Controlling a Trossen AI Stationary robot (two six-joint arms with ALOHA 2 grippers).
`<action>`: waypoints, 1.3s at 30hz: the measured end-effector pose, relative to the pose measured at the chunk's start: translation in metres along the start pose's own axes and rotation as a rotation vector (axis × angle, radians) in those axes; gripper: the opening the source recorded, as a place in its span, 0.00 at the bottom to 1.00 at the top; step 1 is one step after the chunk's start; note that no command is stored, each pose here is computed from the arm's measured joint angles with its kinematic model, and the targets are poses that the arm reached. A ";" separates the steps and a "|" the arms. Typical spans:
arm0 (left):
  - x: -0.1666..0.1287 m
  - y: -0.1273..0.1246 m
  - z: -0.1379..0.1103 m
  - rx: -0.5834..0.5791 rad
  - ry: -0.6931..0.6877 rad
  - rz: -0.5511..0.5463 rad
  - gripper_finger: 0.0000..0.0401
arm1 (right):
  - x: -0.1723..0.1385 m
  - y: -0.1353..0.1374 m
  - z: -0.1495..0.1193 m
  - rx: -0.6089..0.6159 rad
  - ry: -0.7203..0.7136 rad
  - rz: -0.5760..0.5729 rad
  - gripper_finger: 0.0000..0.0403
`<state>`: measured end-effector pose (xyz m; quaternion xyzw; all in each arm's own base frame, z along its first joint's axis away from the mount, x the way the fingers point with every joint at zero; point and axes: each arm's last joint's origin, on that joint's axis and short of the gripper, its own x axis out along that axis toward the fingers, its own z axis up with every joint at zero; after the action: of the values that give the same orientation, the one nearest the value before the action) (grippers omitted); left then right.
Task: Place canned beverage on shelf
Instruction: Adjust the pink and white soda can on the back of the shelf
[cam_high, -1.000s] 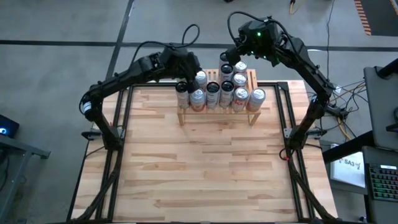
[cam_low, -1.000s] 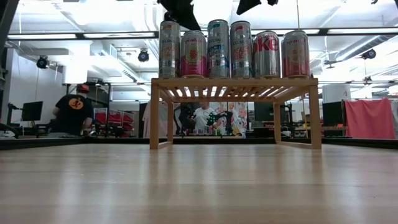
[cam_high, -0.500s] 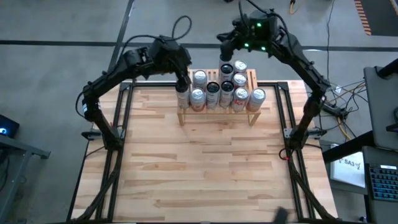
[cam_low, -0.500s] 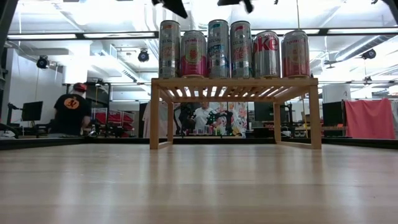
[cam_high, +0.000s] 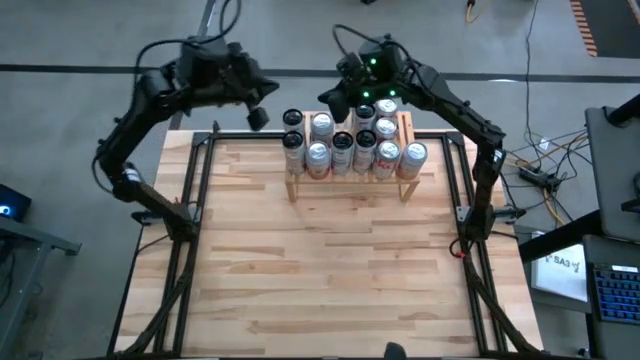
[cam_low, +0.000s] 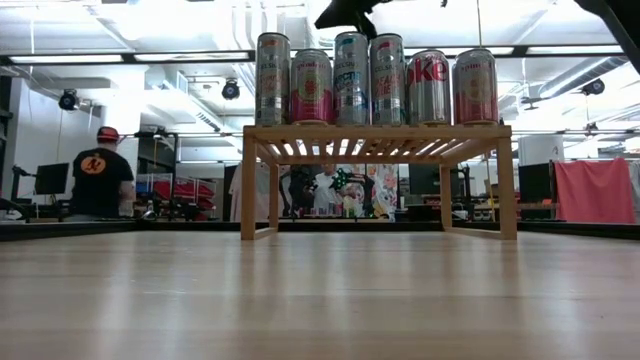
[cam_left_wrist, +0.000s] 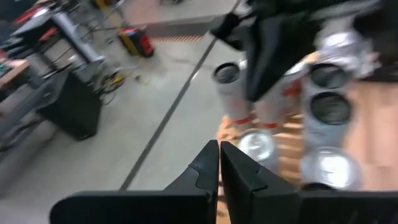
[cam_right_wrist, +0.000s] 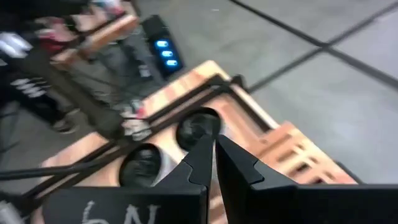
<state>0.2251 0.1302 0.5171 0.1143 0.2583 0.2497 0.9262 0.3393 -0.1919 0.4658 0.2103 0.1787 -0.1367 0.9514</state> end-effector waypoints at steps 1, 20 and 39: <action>-0.005 -0.001 -0.002 -0.008 -0.017 -0.022 0.00 | 0.001 0.003 -0.002 0.005 0.006 -0.027 0.03; -0.053 -0.019 -0.059 -0.130 -0.229 -0.021 0.00 | 0.038 0.027 -0.036 0.078 0.144 -0.261 0.03; -0.003 -0.022 -0.055 -0.068 -0.195 -0.047 0.00 | -0.013 0.044 -0.008 0.032 -0.015 -0.249 0.03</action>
<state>0.2021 0.1143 0.4652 0.1004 0.1612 0.2241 0.9559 0.3400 -0.1473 0.4792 0.2007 0.1942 -0.2579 0.9249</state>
